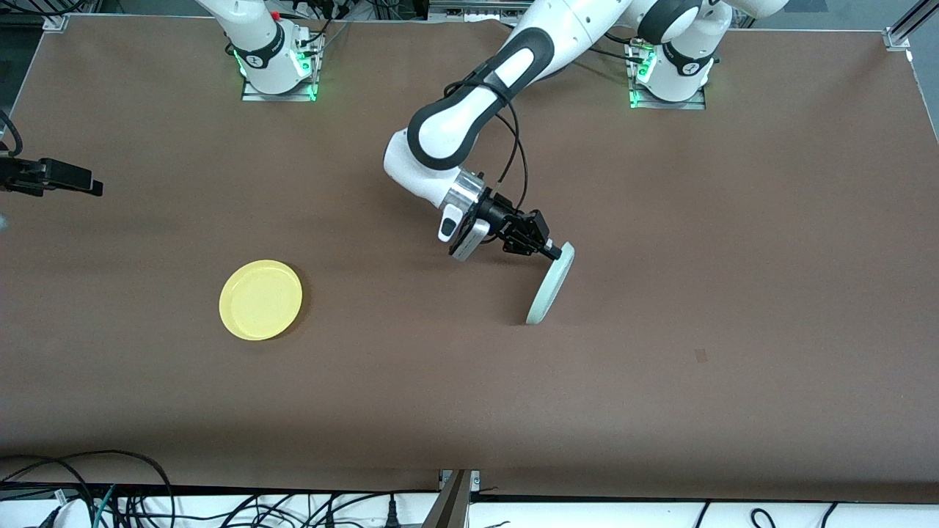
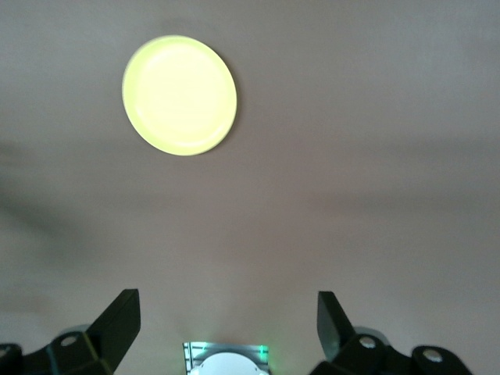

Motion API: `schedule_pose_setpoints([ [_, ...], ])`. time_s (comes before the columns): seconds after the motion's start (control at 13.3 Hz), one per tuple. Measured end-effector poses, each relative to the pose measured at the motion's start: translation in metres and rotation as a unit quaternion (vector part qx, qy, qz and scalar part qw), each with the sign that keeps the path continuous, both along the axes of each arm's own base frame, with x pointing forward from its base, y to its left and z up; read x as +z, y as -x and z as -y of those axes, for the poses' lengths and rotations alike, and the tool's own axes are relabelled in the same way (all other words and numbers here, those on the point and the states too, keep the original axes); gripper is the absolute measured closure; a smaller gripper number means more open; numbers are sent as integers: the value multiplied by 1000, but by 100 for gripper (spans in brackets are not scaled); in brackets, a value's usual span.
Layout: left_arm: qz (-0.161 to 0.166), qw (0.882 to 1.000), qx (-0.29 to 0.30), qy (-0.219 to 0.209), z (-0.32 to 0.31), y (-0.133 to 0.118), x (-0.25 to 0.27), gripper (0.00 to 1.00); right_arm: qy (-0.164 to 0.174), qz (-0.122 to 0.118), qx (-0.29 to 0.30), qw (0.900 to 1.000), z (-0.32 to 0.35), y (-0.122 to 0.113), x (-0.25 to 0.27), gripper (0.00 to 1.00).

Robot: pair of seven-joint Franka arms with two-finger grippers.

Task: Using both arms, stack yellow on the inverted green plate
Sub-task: 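Flip the green plate upside down while the right gripper reaches the yellow plate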

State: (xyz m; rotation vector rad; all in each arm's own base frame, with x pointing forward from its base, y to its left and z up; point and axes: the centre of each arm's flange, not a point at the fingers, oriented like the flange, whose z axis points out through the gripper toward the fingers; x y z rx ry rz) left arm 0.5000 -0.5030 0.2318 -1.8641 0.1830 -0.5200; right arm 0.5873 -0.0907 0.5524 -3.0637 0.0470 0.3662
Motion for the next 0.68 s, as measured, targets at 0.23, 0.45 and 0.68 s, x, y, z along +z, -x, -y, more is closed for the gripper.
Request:
schedule_pose_setpoints([
  [0.23,10,1000,-20,-21,4,3,-16,98,-2,-36,-18,999,23,-10,-45,0],
  [0.45,13,999,-35,-22,19,21,-26,98,3,-33,-14,999,21,-33,-89,0],
  [0.68,19,998,-57,-36,37,46,-40,98,-9,-13,-22,1000,21,-58,-143,0],
])
